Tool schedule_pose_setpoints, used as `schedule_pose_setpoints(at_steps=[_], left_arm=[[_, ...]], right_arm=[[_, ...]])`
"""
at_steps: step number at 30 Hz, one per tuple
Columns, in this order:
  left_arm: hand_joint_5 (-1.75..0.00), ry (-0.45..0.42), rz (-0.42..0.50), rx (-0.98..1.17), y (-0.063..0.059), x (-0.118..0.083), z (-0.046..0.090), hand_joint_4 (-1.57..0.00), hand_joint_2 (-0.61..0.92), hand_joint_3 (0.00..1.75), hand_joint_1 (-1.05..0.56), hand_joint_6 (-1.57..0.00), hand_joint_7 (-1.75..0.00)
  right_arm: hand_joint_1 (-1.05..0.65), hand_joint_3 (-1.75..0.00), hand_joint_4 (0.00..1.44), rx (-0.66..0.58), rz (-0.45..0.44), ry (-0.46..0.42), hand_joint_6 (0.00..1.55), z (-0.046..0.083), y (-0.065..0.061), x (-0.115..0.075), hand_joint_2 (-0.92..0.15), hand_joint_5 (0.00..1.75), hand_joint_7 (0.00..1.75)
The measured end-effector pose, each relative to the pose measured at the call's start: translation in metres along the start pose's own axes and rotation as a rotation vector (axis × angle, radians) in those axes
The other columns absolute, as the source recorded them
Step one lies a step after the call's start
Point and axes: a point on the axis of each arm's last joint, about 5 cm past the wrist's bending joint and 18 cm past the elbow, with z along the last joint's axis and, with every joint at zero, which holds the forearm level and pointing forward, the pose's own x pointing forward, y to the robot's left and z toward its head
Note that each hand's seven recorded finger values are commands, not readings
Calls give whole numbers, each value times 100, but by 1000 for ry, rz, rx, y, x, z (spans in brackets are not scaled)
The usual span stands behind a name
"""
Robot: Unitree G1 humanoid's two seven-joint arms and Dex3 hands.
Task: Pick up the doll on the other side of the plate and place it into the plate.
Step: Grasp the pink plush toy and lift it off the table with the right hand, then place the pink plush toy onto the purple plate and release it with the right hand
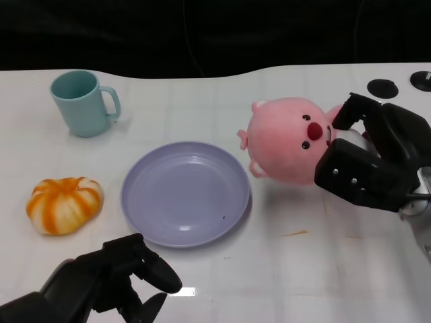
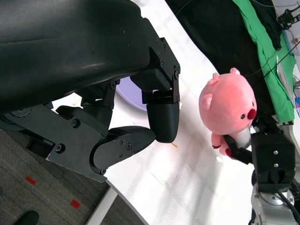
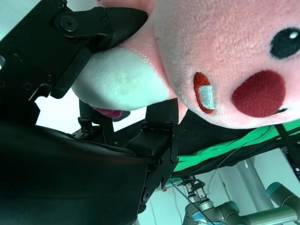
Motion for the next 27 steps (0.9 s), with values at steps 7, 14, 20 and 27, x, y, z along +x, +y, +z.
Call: schedule_pose_setpoints(at_steps=[7,14,20,27], left_arm=[[-164,2,-18,-7,-3,3,-4,-59,79,69,-29,-61,-131],[-165,-6,-33,-18,-7,4,-4,-58,81,66,-25,-62,-130],[-164,-10,-34,-18,-10,5,-3,-57,79,67,-26,-62,-130],[-164,-11,-37,-19,-12,6,-4,-57,77,72,-24,-63,-129]], right_arm=[[-21,-129,97,48,17,-75,75,24,1,8,-39,175,175],[-22,-128,101,48,43,-241,77,60,-1,19,-39,175,175],[-21,-141,101,67,121,-316,81,87,12,20,-29,175,173],[-21,-140,100,37,180,-368,79,109,25,21,-30,175,175]])
